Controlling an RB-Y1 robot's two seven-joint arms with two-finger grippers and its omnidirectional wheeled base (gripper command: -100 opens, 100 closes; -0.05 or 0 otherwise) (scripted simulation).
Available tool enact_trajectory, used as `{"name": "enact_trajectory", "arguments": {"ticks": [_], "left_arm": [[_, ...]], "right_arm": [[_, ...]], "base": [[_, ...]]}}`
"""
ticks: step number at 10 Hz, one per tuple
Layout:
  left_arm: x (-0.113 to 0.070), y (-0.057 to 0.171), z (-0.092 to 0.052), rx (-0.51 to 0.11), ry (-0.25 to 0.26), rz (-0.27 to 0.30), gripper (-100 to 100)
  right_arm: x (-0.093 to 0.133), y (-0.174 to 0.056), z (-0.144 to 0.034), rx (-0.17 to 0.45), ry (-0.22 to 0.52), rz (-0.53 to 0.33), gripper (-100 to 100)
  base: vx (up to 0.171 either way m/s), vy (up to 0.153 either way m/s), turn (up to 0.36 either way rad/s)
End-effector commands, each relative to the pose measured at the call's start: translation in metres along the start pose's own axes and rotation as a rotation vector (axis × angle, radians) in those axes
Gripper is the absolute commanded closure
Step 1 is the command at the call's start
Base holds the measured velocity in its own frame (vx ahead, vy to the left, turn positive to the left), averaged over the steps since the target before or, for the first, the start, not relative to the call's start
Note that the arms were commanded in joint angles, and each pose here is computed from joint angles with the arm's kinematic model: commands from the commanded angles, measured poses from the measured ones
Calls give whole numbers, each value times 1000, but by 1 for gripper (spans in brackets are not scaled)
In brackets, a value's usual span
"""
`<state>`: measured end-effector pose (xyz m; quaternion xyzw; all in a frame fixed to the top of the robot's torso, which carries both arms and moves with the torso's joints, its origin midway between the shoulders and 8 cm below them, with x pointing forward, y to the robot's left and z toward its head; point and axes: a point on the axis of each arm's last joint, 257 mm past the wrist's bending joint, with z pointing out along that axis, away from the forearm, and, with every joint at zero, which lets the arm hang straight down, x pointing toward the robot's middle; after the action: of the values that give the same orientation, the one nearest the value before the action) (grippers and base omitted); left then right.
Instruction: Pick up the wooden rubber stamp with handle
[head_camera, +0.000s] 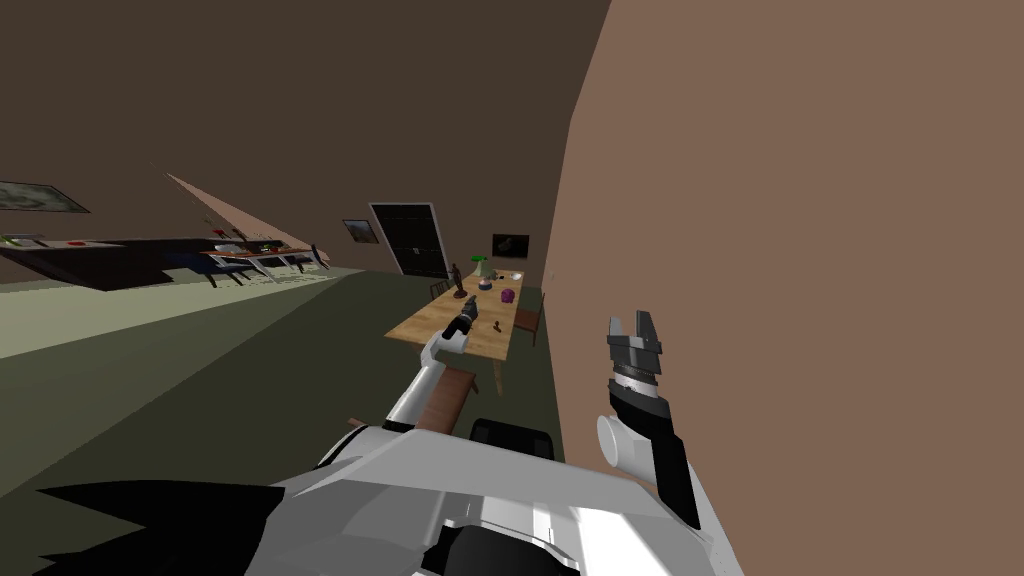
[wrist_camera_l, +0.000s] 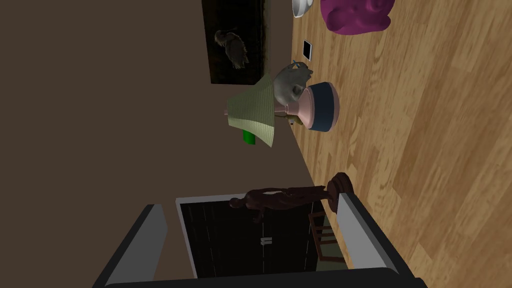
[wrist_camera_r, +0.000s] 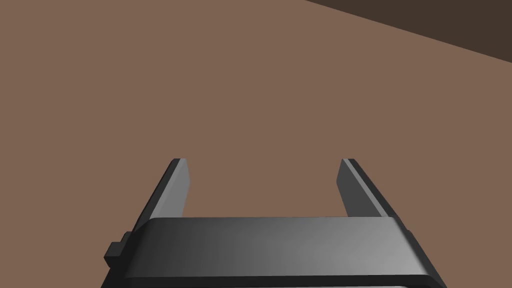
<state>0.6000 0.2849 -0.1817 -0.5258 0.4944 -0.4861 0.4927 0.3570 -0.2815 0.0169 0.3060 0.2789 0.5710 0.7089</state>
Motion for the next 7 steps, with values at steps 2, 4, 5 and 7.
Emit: {"name": "enact_trajectory", "arguments": {"ticks": [2,4,5,7], "left_arm": [[2,16,17,-78,-12,-36,-100],[4,26,27,-131,-21,-59,-100],[2,38,28,-154,-26,-59,-100],[5,44,36,-196,-33,-83,-100]], "right_arm": [[0,0,0,0,0,0,0],[0,0,0,0,0,0,0],[0,0,0,0,0,0,0],[0,0,0,0,0,0,0]], "base": [[12,10,-13],[14,11,-8],[18,10,-10],[12,6,0]]}}
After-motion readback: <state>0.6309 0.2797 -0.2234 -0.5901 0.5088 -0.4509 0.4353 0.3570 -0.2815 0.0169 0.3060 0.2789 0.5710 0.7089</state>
